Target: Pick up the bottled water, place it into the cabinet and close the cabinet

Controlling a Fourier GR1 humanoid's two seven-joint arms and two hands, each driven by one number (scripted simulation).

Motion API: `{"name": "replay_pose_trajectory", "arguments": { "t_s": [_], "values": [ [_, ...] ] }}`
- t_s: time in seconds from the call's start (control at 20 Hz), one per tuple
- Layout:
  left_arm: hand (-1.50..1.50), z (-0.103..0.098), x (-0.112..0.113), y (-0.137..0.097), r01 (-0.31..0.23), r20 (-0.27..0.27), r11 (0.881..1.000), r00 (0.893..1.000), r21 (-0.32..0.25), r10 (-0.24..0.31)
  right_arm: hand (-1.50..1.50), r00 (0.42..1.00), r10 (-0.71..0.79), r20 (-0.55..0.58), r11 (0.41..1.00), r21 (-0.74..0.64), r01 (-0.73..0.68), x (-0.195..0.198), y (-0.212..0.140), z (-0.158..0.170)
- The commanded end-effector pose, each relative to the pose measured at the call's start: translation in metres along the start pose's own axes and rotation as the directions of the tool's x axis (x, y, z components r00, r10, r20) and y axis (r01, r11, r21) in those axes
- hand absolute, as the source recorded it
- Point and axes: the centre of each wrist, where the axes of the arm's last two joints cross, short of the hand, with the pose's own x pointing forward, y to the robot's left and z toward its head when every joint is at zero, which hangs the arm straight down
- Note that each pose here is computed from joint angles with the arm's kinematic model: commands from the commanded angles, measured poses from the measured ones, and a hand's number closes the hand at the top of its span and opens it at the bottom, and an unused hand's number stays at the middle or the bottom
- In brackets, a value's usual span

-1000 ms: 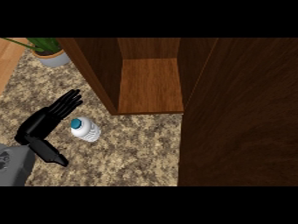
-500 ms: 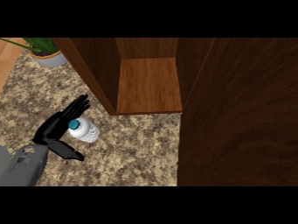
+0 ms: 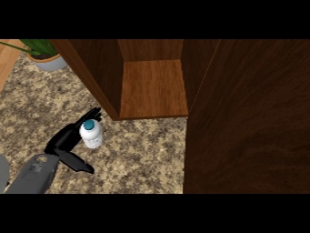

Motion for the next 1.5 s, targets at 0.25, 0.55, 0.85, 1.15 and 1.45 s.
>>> {"name": "replay_pose_trajectory", "arguments": {
  "t_s": [0.25,0.55,0.85,1.15,1.45],
  "values": [
    [1.50,0.004,-0.026,-0.020,-0.197,0.116,0.978,0.972,-0.060,0.203,-1.50,1.000,0.000,0.025,1.000,-0.015,0.000,0.017,0.003,0.003],
    [1.50,-0.005,-0.022,-0.016,-0.275,0.116,0.959,0.953,-0.064,0.281,-1.50,0.999,-0.004,0.040,1.000,0.004,0.004,0.019,0.000,0.003],
    [1.50,-0.017,-0.029,-0.037,-0.276,0.179,0.961,0.945,-0.024,0.275,-1.50,0.999,-0.018,0.026,1.000,-0.016,0.019,0.012,0.000,0.004],
    [1.50,0.007,-0.063,-0.074,-0.314,0.343,0.812,0.927,0.491,0.151,-1.50,0.999,0.013,0.040,0.998,-0.063,-0.011,0.008,0.001,0.006],
    [1.50,-0.024,-0.047,-0.094,-0.361,0.384,0.830,0.902,0.424,0.196,-1.50,1.000,-0.001,0.020,0.999,-0.040,0.001,0.021,-0.006,-0.006]
  ]
}}
